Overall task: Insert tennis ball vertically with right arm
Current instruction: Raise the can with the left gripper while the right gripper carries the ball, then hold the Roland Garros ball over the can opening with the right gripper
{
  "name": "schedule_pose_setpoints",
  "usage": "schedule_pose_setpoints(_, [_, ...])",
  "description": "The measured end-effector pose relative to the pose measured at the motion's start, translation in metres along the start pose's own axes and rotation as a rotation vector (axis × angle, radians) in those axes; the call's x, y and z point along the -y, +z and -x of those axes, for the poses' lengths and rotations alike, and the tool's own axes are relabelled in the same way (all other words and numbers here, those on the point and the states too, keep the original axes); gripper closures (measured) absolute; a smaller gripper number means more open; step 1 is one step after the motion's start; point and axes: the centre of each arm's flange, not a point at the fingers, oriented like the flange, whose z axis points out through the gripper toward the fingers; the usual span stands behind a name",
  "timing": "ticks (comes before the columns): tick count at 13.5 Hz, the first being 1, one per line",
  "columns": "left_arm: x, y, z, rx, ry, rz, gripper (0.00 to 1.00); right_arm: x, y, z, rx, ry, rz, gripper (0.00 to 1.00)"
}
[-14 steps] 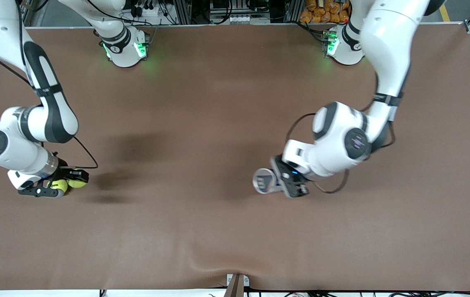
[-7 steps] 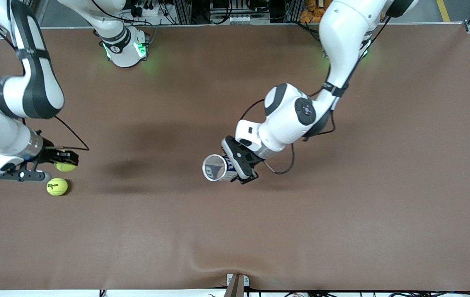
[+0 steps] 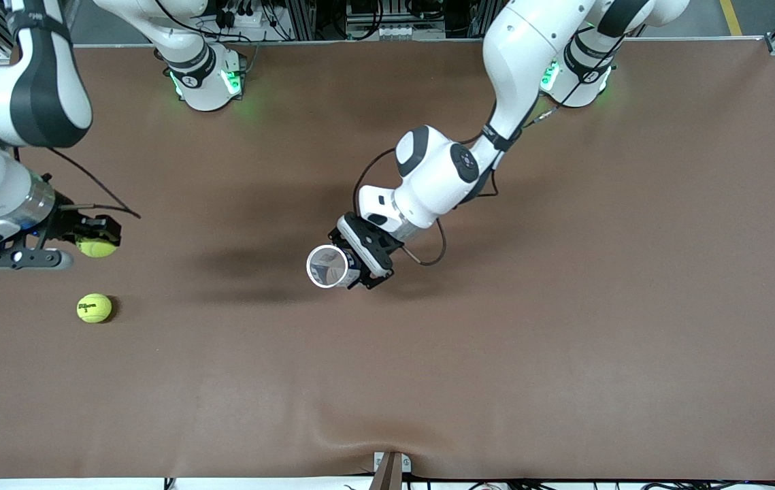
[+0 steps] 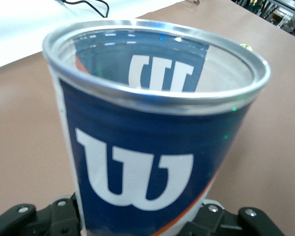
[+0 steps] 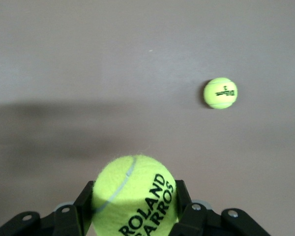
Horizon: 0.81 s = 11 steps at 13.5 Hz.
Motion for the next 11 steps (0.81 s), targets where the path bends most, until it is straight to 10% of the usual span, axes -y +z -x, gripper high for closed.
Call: schedule_pose_setpoints(11, [-0.079, 0.059, 0.069, -0.134, -0.111, -0.108, 0.28, 0.103, -0.009, 0.013, 0.016, 0.115, -0.104, 0.33])
